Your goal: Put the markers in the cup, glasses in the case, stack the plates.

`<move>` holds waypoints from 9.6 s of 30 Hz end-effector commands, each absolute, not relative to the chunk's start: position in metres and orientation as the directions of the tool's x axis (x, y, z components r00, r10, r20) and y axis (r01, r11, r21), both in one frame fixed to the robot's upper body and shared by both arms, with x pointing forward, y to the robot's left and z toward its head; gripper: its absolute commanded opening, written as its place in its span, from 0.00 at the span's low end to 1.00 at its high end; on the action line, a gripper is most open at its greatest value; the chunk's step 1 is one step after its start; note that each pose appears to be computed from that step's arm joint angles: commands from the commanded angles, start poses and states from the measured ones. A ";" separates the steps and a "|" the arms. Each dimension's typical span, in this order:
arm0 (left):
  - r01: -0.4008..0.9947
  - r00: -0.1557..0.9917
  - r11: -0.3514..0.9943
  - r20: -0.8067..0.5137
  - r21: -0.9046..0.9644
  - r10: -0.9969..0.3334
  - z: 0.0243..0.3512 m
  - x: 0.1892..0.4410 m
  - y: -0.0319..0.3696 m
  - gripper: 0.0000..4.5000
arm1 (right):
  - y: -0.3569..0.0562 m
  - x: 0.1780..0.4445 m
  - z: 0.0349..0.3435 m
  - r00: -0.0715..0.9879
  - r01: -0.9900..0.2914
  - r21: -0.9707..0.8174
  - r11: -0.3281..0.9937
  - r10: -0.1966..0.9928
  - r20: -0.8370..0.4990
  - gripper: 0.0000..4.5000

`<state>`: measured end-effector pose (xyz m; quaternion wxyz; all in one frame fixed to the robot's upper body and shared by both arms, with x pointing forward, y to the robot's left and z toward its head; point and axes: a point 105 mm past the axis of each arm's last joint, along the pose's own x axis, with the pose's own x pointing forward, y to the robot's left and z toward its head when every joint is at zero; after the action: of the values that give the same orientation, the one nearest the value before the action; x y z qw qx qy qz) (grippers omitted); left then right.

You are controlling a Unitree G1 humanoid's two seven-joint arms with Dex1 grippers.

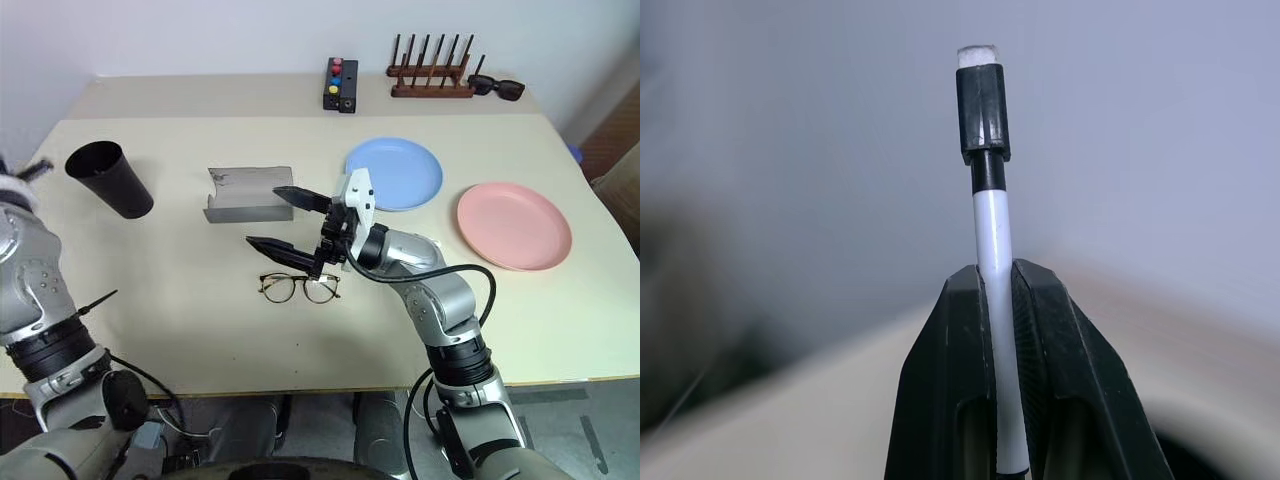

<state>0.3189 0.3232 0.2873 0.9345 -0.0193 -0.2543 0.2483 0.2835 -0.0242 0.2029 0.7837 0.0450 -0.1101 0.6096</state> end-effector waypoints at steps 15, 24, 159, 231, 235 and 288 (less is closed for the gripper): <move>-0.370 0.812 0.929 0.482 -0.010 0.329 0.265 0.381 0.327 0.01 | -0.019 0.285 0.240 0.233 -0.943 -0.149 0.297 0.910 0.344 1.00; -0.411 0.823 0.912 0.430 -0.001 0.371 0.237 0.379 0.335 0.01 | -0.019 0.284 0.238 0.239 -0.943 -0.140 0.301 0.908 0.343 1.00; 0.926 0.143 -0.086 -0.553 0.367 -0.821 0.140 0.286 0.085 0.51 | -0.111 0.273 0.152 0.427 -0.893 -0.239 0.382 0.887 -0.177 1.00; 0.925 0.364 0.227 -0.536 0.304 -0.762 0.148 0.318 0.176 0.07 | -0.092 0.267 0.156 0.390 -0.908 -0.229 0.351 0.908 -0.152 1.00; 0.913 0.387 0.235 -0.534 0.332 -0.752 0.149 0.323 0.178 0.42 | -0.090 0.267 0.158 0.388 -0.908 -0.230 0.350 0.909 -0.149 1.00; 0.859 0.492 0.379 -0.345 0.345 -0.799 0.148 0.324 0.174 0.01 | -0.082 0.278 0.165 0.396 -0.892 -0.280 0.355 0.912 -0.106 1.00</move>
<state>0.3225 0.1723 0.1321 0.8176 0.2510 0.0913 -0.5100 0.2752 -0.0791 0.1540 0.8207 -0.1354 -0.0113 0.5549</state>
